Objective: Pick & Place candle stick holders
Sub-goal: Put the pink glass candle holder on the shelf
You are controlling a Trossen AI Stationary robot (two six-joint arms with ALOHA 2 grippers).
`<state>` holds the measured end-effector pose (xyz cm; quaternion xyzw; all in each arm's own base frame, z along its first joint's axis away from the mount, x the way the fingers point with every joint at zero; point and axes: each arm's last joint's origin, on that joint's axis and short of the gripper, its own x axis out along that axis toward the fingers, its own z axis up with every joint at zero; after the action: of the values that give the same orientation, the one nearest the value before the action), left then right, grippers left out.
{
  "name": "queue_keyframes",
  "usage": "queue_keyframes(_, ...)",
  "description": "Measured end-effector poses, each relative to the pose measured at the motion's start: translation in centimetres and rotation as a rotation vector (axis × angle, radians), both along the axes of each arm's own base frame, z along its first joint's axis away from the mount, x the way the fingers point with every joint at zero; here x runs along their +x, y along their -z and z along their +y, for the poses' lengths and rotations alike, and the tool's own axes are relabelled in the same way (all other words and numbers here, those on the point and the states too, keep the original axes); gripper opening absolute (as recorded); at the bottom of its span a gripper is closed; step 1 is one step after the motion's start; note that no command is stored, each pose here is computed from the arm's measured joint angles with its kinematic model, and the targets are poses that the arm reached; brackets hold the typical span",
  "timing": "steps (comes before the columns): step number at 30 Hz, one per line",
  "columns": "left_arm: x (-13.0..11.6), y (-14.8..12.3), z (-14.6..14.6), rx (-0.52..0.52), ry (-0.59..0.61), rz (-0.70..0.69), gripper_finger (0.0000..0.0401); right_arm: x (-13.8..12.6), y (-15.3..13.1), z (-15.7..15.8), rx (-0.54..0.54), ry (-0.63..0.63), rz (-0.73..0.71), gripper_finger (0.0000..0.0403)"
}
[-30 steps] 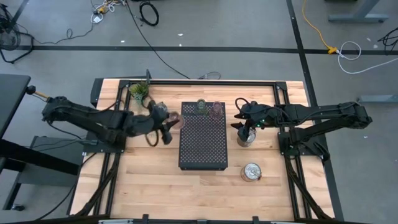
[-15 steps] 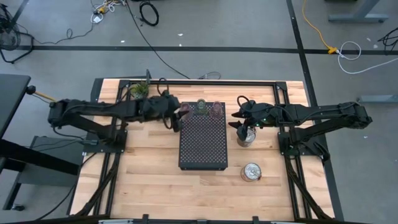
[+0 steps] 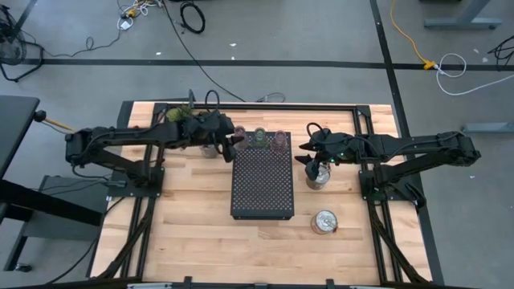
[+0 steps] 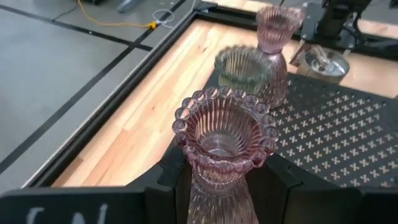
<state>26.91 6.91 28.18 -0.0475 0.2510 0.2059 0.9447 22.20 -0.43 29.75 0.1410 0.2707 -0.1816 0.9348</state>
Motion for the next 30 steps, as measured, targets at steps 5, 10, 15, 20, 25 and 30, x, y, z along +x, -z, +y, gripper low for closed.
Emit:
queue_keyframes(5, 0.3, 0.7, 0.1, 0.004, 0.005, 0.013, 0.0126, 0.0, 0.0, 0.0, 0.0, 0.0, -0.003, 0.0226)
queue_keyframes(10, 1.0, 1.6, 0.2, -0.002, 0.014, 0.037, 0.0126, 0.1, -0.1, 0.0, 0.01, -0.002, -0.016, 0.0226)
queue_keyframes(15, 1.5, 2.0, 0.3, 0.001, 0.019, 0.032, 0.0126, 0.1, -0.1, 0.0, 0.016, -0.002, -0.013, 0.0226)
queue_keyframes(20, 1.5, 1.9, 0.3, 0.001, 0.022, 0.031, 0.0126, 0.1, -0.1, 0.0, 0.015, -0.002, -0.013, 0.0226)
queue_keyframes(25, 1.5, 1.9, 0.3, 0.002, 0.021, 0.03, 0.0126, 0.0, -0.1, 0.0, 0.016, -0.001, -0.012, 0.0226)
queue_keyframes(30, 1.4, 1.9, 0.5, 0.041, -0.001, 0.045, 0.0126, 0.0, -0.1, 0.0, 0.018, 0.0, -0.011, 0.0226)
